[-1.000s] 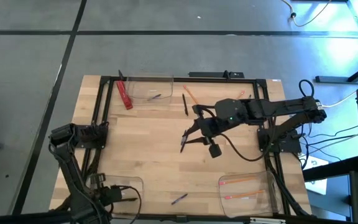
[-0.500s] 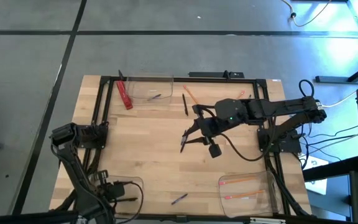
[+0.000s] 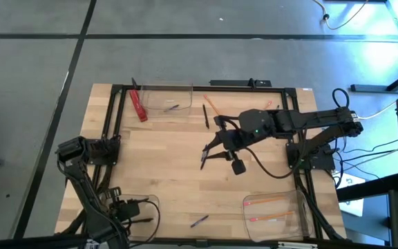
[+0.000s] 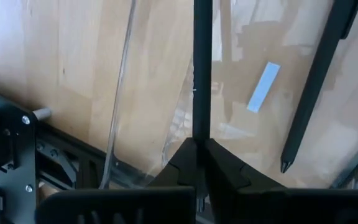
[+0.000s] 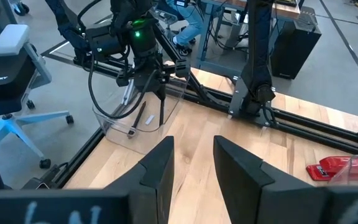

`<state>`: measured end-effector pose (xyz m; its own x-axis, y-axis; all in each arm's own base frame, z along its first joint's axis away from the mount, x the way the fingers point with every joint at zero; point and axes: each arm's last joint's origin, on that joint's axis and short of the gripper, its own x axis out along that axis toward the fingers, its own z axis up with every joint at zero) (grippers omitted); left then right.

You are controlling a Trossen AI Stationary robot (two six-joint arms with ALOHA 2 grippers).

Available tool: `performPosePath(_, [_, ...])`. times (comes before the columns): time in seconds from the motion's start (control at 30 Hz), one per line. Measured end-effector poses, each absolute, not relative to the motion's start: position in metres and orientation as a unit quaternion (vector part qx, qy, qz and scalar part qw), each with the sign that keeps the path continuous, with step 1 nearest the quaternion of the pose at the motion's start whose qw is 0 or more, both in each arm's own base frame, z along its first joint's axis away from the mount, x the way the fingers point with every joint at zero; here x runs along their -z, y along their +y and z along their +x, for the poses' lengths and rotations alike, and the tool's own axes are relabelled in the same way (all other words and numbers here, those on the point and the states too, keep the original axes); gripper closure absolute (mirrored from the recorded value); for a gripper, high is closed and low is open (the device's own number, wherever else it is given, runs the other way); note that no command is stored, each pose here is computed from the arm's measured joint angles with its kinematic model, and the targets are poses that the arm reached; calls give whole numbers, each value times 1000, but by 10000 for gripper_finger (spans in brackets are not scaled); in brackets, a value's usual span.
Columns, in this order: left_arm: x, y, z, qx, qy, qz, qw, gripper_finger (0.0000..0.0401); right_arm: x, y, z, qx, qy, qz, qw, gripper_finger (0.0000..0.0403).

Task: Sort crayons/erasers/pens/pencils in bins
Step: Put the black pen into the bottom left transparent bin, then put the blue crayon into the top transparent bin

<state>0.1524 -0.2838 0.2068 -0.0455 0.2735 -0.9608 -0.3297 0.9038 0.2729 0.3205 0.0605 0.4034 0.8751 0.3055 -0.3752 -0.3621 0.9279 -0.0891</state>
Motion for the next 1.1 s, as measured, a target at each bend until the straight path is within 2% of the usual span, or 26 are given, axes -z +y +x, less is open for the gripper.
performPosePath(0.3, [-207, -282, 155, -247, 681, -49, 688, 332, -403, 61, 320, -173, 180, -78, 965, 288])
performPosePath(0.5, [-210, -284, 156, -269, 670, -79, 687, 328, -404, 60, 319, -173, 181, -78, 965, 288])
performPosePath(0.67, [-241, -284, 157, -272, 644, -164, 696, 329, -416, 56, 305, -149, 173, -38, 973, 288])
performPosePath(0.77, [-266, -275, 156, -290, 593, -239, 712, 327, -422, 48, 293, -103, 185, -10, 977, 288])
performPosePath(0.9, [-303, -254, 149, -288, 492, -318, 757, 331, -420, 32, 281, -36, 231, 30, 972, 288])
performPosePath(1.1, [-343, -212, 145, -288, 337, -356, 823, 327, -397, 10, 264, 42, 363, 98, 926, 288])
